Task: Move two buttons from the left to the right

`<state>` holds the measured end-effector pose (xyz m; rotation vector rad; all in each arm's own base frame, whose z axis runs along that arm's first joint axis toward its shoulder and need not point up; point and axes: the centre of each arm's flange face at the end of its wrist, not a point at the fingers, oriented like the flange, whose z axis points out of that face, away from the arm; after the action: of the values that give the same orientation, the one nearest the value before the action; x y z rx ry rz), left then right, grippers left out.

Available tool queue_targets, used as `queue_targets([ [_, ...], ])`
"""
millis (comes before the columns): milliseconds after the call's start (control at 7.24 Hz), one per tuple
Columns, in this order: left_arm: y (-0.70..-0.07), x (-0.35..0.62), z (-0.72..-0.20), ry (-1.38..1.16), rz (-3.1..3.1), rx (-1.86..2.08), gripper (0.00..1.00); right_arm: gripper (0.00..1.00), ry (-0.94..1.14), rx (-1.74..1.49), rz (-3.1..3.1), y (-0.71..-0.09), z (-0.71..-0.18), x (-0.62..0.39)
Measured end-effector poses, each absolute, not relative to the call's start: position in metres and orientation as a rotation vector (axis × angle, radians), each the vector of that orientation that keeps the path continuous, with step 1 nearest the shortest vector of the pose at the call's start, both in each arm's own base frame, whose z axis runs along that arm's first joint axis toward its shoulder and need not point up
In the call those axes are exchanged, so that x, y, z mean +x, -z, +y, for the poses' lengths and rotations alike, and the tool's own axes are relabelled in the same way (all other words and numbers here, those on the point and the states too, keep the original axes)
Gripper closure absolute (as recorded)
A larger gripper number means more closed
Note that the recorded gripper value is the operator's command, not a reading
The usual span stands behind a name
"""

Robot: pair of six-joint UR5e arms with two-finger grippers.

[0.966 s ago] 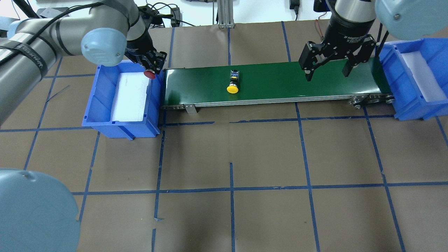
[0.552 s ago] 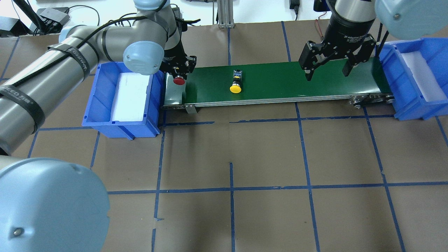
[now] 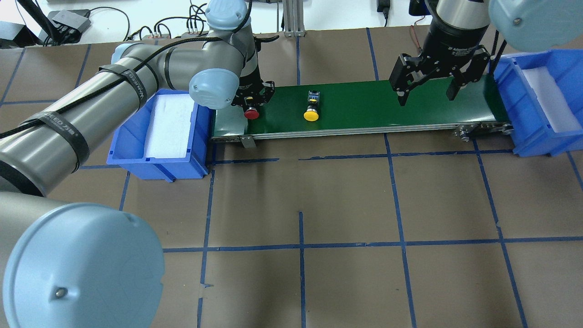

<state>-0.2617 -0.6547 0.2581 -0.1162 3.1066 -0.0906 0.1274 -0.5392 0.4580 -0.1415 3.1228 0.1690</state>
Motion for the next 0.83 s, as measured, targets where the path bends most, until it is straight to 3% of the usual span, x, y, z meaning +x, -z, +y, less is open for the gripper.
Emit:
queue_targets([
  [276, -0.283, -0.258, -0.641, 0.075, 3.104, -0.114, 0.00, 0.00, -0.175, -0.128, 3.122, -0.458, -0.540, 0.123],
  [828, -0.447, -0.232, -0.534, -0.014, 3.096, 0.008, 0.00, 0.00, -0.175, -0.127, 3.122, -0.458, -0.540, 0.121],
])
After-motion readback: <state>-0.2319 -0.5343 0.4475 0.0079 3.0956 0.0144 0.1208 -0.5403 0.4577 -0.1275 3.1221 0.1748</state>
